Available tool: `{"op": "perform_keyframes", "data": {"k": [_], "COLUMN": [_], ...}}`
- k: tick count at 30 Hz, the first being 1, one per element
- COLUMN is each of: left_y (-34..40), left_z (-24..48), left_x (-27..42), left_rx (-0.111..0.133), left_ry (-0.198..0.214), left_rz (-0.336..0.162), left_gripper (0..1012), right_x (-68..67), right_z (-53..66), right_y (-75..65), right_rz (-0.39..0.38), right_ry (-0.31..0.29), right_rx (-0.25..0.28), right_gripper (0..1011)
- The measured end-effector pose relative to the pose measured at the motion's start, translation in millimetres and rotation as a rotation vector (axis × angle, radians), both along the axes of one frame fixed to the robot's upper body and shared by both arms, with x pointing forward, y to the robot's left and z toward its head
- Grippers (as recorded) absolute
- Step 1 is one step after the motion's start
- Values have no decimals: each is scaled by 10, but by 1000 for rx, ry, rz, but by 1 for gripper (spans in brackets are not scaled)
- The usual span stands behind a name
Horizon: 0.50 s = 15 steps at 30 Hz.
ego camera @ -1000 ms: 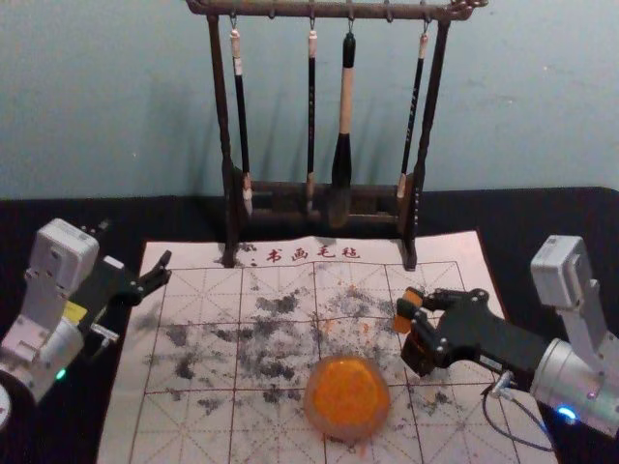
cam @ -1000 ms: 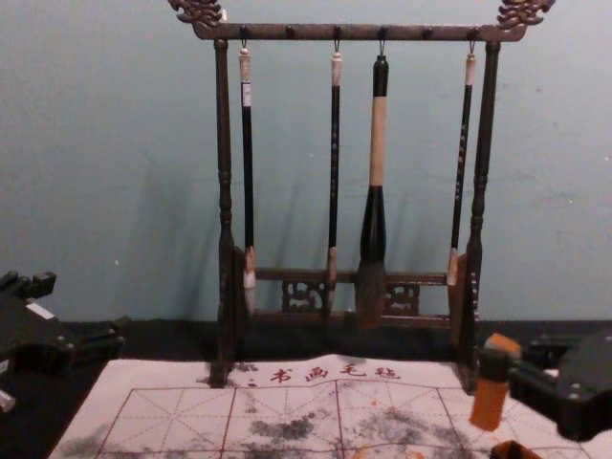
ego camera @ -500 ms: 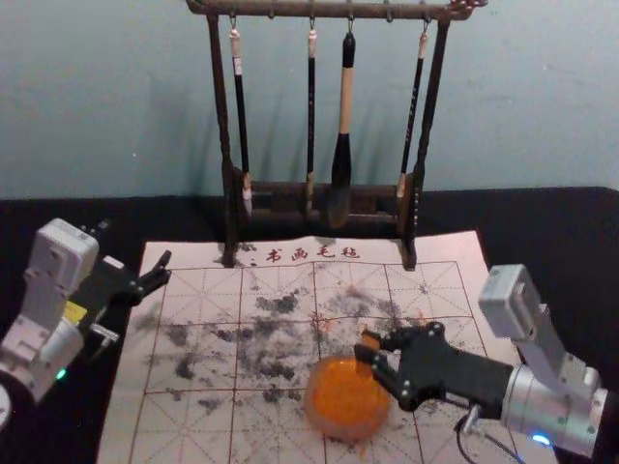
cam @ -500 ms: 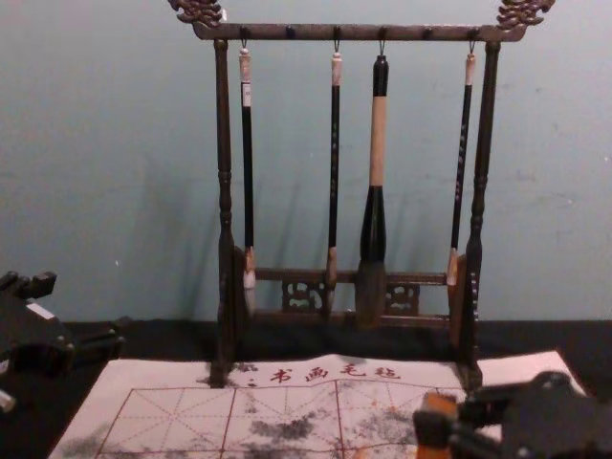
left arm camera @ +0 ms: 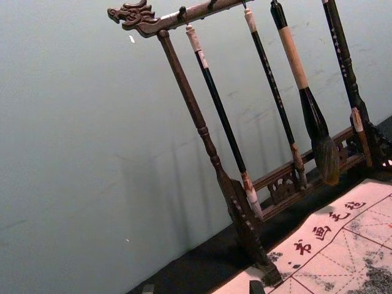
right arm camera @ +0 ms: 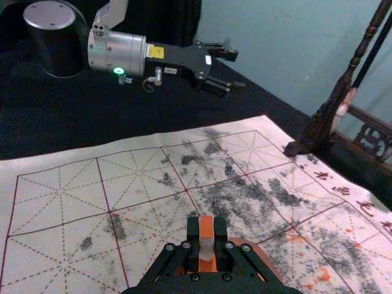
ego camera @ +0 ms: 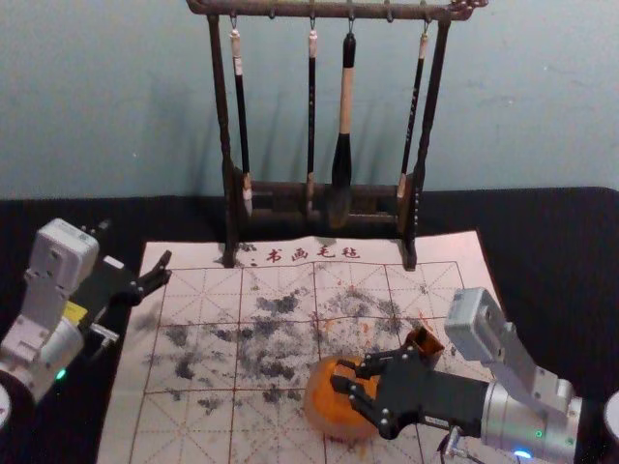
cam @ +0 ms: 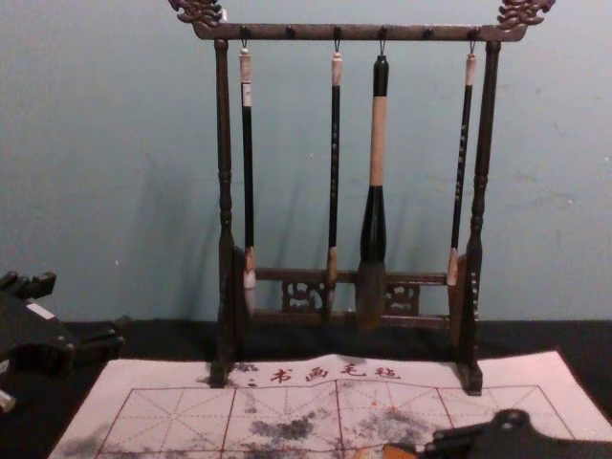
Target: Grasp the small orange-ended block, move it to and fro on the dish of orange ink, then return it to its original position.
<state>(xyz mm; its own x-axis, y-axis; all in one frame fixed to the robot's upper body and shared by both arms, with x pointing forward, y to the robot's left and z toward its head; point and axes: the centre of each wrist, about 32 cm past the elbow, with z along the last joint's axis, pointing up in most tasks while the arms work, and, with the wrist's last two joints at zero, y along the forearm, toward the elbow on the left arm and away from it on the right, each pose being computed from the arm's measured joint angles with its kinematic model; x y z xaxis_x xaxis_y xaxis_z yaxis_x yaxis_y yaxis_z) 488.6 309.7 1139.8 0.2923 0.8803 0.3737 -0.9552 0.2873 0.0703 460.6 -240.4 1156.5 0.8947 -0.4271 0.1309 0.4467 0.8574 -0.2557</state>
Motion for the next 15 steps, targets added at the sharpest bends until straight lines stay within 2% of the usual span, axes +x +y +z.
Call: {"op": "perform_keyframes", "data": {"k": [15], "left_y": [0], "left_z": [0], "left_x": [0], "left_rx": [0], "left_ry": [0], "left_rz": [0], "left_gripper": [1001], "right_x": [88], "right_z": [-112], "right_y": [93], "right_rz": [7], "right_ry": [19], "right_rx": [-33], "right_gripper": [101]}}
